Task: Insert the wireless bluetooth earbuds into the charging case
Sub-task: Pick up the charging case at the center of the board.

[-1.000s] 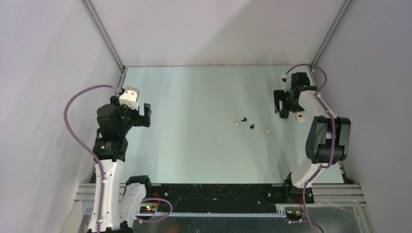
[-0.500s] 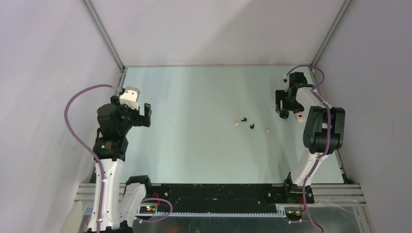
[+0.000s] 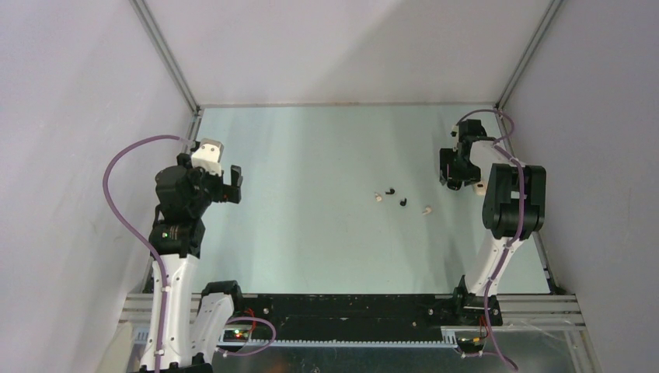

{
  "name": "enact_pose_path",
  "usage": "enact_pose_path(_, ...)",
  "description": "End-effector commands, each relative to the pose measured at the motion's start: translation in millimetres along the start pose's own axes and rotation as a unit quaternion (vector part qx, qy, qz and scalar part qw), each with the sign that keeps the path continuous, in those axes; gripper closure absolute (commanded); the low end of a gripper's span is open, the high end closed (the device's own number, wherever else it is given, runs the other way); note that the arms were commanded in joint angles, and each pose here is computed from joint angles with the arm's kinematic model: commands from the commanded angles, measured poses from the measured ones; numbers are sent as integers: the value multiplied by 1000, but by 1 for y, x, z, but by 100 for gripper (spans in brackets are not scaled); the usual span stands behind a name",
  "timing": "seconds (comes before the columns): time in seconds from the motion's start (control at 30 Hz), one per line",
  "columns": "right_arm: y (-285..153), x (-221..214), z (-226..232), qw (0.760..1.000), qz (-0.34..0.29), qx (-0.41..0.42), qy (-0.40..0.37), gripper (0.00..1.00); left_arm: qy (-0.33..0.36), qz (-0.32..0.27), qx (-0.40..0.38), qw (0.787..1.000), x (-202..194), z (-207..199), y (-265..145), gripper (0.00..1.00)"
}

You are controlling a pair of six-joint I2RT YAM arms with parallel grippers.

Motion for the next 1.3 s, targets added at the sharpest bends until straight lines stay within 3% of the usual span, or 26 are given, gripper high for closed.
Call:
enact_pose_path(0.0, 3, 4, -2, 1000, -7, -2, 12, 28, 10, -10, -13, 1000, 1, -3, 2, 1)
enact_pose_path(0.27, 6, 2, 1, 1000, -1, 7, 10, 34, 11, -11, -13, 1000, 2, -3, 2, 1)
enact_pose_path(0.67, 5, 5, 9, 1000, -5, -6, -18, 53, 12, -7, -18, 1000, 1, -4, 2, 1)
enact_pose_path(0.9, -34, 35, 45, 992, -76, -11, -96, 53, 10, 0, -39, 999, 0, -11, 7, 1)
enact_pose_path(1.03, -85, 56, 100, 969, -169, 19, -180, 52, 17, 15, -77, 997, 2, -30, 19, 1)
enact_pose_path(1.27, -165, 61, 180, 882, -325, 71, -334, 51, 60, 57, -199, 976, 11, -78, 35, 1)
Point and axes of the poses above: each gripper's point midway between its finger pads, its own y axis out along the fingers, its own z axis along the line the jaws close on, x = y × z, the point moved 5 cm from there along -y, back along the fingers, and after that the axes turned 11 degrees about -y, right-handed, at the moved point
